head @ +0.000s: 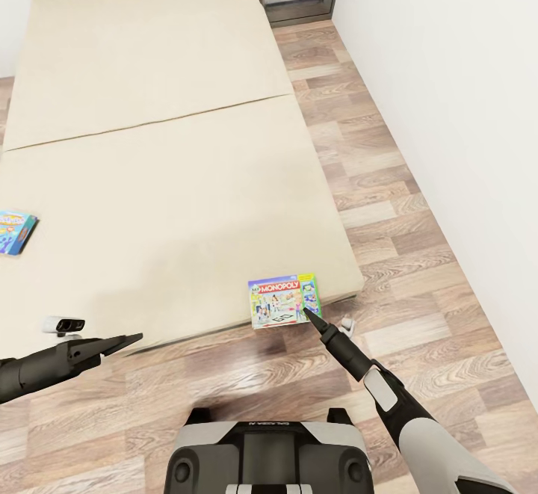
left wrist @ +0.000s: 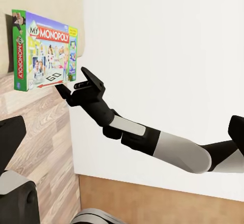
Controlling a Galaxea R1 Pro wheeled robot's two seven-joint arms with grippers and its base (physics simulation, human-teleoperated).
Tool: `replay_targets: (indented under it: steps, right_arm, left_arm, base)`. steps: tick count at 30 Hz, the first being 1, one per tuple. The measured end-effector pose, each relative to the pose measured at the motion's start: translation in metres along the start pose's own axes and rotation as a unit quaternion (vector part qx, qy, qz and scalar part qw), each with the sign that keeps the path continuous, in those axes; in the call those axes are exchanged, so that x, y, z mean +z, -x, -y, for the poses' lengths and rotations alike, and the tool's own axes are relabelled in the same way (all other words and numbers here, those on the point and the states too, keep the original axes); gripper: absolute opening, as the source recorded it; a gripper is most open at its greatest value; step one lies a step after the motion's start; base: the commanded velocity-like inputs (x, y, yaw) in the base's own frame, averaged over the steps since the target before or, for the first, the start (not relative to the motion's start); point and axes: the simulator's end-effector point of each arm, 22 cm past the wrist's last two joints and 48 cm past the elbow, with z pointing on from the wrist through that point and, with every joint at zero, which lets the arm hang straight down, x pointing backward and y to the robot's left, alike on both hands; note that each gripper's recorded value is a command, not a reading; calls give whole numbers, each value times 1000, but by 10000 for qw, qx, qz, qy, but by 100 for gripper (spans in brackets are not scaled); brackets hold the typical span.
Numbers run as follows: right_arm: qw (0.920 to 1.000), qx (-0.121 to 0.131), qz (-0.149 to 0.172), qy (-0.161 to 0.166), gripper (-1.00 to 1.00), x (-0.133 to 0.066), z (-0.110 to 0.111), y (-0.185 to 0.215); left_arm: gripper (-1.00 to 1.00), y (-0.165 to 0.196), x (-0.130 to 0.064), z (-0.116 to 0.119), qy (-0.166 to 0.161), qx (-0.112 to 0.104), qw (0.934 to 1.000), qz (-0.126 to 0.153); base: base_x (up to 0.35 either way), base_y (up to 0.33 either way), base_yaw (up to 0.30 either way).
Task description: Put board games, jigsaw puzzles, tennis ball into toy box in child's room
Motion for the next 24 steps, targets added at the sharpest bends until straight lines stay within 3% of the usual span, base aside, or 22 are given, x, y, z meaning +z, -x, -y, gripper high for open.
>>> replay_targets:
  steps: [24]
  right_arm:
    - [10000, 25, -17, -3, 100, 0, 0, -1]
  left_arm:
    - [100, 0, 0, 0, 1, 0, 10000, 1]
  base:
    - [-15, 13, 0]
